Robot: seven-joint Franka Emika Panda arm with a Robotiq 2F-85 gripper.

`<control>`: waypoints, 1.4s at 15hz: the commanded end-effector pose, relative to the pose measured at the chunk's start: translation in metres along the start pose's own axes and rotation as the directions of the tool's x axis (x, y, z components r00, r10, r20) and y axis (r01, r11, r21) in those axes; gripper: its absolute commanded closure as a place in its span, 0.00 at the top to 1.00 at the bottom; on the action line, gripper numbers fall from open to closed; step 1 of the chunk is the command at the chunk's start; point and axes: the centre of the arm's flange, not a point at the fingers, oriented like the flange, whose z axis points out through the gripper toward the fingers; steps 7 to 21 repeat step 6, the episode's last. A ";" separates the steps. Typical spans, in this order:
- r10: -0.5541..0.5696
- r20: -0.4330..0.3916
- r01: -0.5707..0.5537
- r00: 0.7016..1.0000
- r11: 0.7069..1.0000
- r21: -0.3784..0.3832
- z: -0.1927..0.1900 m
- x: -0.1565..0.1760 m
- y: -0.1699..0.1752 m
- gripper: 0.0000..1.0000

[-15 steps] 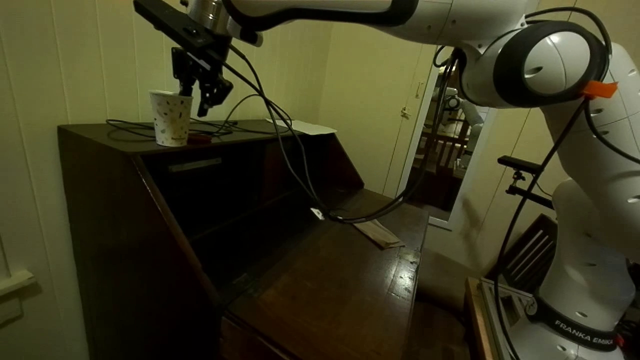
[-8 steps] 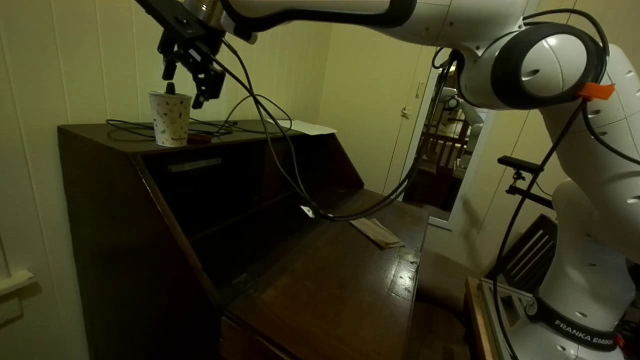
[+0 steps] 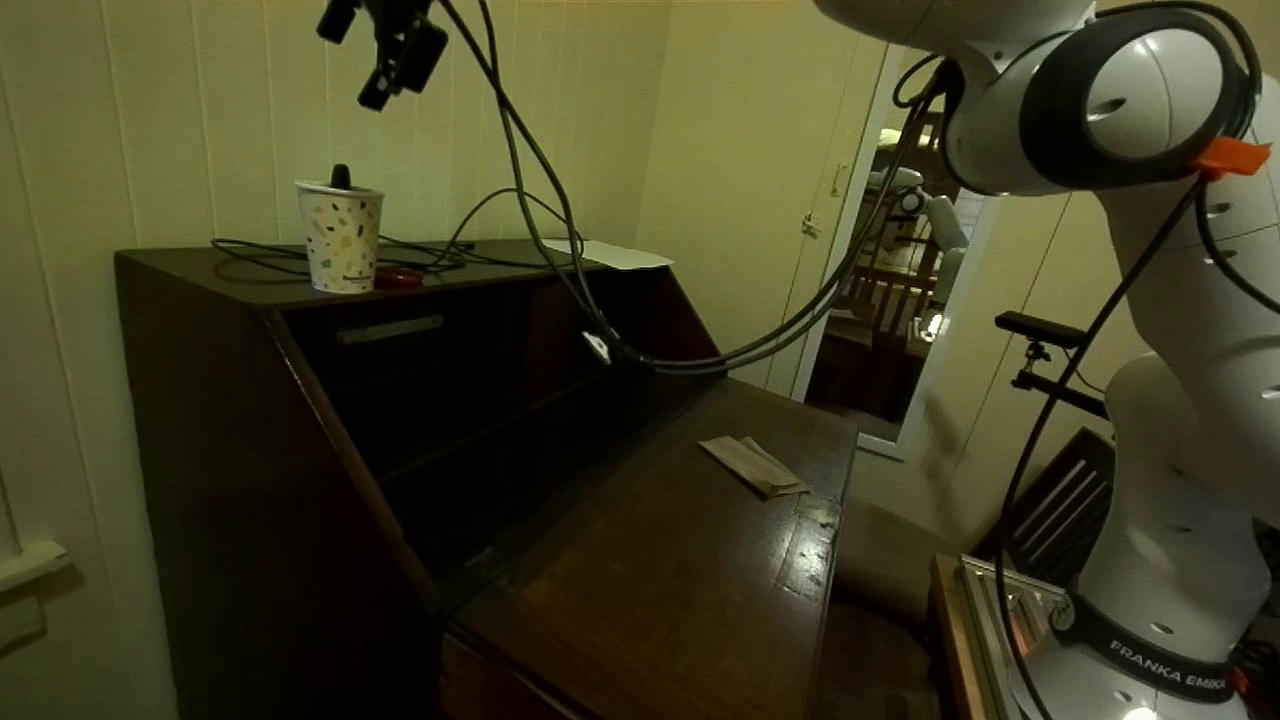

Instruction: Put the coffee cup on top of the cabinet.

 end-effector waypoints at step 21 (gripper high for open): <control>0.177 0.087 -0.184 0.980 0.979 0.083 -0.095 0.001 -0.026 1.00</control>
